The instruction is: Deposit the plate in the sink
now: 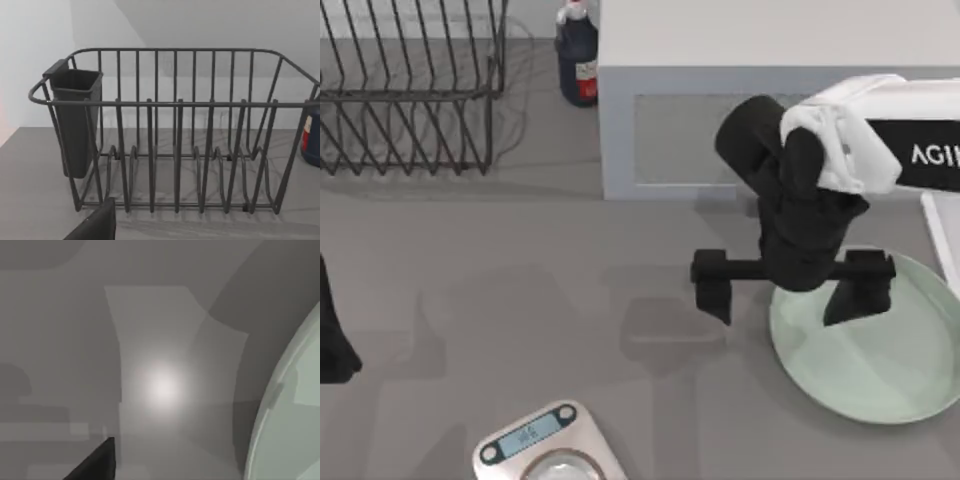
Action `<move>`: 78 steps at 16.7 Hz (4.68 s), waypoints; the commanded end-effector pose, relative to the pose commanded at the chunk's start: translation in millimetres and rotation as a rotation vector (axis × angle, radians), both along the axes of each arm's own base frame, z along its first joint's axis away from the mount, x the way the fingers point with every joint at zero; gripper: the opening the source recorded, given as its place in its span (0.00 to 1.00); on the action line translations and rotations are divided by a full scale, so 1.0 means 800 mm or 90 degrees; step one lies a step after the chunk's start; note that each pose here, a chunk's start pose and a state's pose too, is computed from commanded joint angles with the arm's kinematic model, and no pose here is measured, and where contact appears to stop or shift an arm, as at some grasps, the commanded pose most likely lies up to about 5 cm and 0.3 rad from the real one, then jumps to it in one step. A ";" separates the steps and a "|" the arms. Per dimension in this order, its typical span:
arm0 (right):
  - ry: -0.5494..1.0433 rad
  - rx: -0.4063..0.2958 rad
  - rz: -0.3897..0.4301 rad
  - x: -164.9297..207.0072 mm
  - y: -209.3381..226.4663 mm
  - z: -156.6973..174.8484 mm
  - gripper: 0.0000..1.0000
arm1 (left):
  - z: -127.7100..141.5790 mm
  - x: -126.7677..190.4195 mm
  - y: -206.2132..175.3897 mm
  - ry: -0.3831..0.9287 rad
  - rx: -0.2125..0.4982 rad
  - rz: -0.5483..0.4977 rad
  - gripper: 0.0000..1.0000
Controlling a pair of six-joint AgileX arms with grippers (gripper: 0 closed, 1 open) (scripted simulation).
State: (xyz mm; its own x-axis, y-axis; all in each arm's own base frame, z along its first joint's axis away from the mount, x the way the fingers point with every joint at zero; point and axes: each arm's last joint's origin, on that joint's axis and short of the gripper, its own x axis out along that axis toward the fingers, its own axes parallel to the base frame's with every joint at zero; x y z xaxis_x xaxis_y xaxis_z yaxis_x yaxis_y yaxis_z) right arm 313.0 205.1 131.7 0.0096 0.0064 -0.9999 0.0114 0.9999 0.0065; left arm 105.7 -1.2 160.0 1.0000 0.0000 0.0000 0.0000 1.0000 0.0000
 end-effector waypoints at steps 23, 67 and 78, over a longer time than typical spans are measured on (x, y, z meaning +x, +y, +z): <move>0.006 -0.004 0.001 -0.005 -0.002 -0.053 0.00 | 0.000 0.000 0.000 0.000 0.000 0.000 1.00; -0.229 0.026 -0.006 0.118 -0.158 0.316 0.00 | 0.000 0.000 0.000 0.000 0.000 0.000 1.00; 0.004 -0.005 0.001 0.227 -0.298 0.107 0.00 | 0.000 0.000 0.000 0.000 0.000 0.000 1.00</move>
State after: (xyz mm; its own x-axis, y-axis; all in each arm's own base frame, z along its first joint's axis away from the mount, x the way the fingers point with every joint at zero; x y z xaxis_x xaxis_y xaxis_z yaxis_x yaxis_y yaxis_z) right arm 494.2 -33.5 217.2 0.0032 -0.0008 -1.0000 0.0097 1.0000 -0.0008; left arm 105.7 -1.2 160.0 1.0000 0.0000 0.0000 0.0000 1.0000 0.0000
